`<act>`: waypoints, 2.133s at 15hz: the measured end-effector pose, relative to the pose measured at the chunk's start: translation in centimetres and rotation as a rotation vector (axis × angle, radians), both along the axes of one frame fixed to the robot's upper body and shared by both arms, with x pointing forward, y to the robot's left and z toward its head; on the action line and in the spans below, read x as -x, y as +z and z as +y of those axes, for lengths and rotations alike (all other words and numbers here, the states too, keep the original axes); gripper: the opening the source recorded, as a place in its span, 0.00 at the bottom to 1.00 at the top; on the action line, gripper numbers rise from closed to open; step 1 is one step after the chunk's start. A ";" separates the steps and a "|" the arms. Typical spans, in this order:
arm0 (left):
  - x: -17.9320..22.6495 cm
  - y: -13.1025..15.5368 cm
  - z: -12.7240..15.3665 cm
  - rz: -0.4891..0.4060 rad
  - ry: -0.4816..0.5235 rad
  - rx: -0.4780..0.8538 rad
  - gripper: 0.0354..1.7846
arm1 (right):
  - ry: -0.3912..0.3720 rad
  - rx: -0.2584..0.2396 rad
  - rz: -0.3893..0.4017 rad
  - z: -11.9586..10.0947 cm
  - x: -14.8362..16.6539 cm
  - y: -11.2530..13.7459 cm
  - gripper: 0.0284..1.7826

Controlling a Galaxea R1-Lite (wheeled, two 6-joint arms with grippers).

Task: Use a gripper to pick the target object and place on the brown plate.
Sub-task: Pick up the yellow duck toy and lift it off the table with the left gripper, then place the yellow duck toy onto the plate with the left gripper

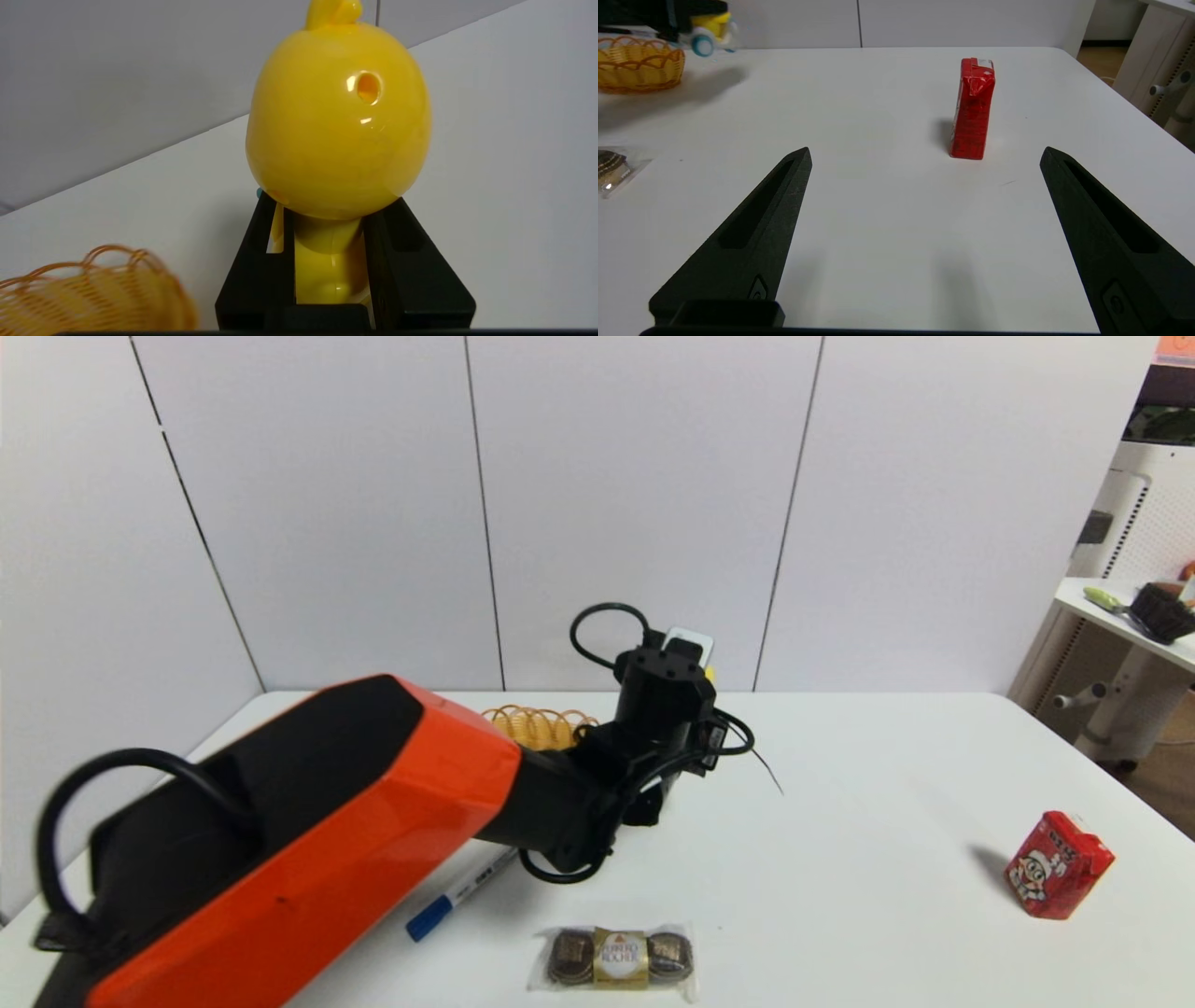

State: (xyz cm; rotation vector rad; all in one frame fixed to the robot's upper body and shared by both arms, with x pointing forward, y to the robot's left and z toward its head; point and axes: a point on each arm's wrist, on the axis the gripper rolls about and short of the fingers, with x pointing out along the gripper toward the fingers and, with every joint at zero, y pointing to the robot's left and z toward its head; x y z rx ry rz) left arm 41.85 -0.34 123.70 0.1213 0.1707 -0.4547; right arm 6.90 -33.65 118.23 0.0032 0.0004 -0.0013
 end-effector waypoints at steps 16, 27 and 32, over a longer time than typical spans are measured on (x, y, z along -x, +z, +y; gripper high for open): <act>12.3 1.5 28.1 0.088 0.432 -0.074 0.23 | 0.000 0.000 0.000 0.0 0.0 0.0 0.95; 7.8 -3.4 26.9 0.033 0.441 -0.036 0.23 | -0.001 0.000 0.000 0.0 0.0 0.0 0.95; 7.2 -4.8 26.7 0.069 0.439 -0.057 0.35 | 0.000 0.000 0.000 0.0 0.0 0.0 0.95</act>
